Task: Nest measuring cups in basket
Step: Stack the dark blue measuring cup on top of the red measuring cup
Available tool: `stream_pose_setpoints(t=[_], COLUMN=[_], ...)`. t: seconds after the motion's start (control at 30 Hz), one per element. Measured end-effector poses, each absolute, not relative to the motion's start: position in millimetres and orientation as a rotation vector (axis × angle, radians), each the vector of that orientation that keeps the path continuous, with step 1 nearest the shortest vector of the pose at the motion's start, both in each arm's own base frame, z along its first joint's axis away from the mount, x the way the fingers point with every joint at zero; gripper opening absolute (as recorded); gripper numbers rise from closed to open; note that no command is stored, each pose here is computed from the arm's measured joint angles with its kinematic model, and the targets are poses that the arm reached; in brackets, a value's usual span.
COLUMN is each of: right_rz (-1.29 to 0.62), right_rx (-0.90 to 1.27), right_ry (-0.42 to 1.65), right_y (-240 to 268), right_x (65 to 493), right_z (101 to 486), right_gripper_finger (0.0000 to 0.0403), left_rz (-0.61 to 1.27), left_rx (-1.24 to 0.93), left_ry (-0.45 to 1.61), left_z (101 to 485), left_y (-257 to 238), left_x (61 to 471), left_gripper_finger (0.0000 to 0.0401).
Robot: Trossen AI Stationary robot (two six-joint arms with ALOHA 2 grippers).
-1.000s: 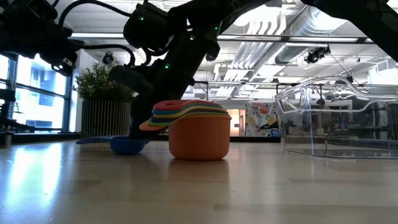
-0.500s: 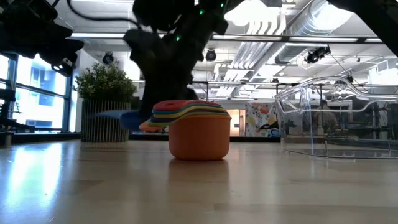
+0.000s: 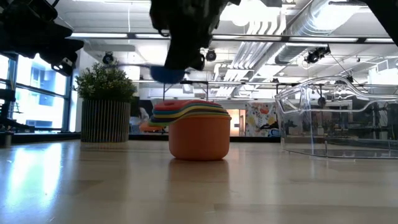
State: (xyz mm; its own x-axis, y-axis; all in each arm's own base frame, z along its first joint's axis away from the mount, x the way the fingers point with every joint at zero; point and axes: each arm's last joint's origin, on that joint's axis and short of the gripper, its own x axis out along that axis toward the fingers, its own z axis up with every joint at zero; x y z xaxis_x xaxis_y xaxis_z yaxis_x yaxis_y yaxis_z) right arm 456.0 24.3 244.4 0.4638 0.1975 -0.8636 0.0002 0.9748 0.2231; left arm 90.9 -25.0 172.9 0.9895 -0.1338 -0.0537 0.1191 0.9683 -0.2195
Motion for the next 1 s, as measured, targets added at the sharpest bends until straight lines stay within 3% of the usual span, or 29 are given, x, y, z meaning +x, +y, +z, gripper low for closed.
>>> stream_pose_setpoints(t=[0.57,0.8,1.0], right_rz=[0.642,0.785,0.856], right_rx=[-0.371,-0.706,-0.861], right_ry=[1.120,1.048,0.987], right_y=[51,80,86], right_x=[430,426,426], right_z=[252,252,253], right_gripper_finger=[0.0009,0.0010,0.0011], left_rz=[-0.128,-0.128,-0.128], left_rx=[-0.218,-0.218,-0.218], left_ry=[0.067,0.068,0.068], left_z=[173,173,173], left_y=[-25,-25,-25], left_x=[91,91,91], left_gripper_finger=[0.0122,0.0122,0.0122])
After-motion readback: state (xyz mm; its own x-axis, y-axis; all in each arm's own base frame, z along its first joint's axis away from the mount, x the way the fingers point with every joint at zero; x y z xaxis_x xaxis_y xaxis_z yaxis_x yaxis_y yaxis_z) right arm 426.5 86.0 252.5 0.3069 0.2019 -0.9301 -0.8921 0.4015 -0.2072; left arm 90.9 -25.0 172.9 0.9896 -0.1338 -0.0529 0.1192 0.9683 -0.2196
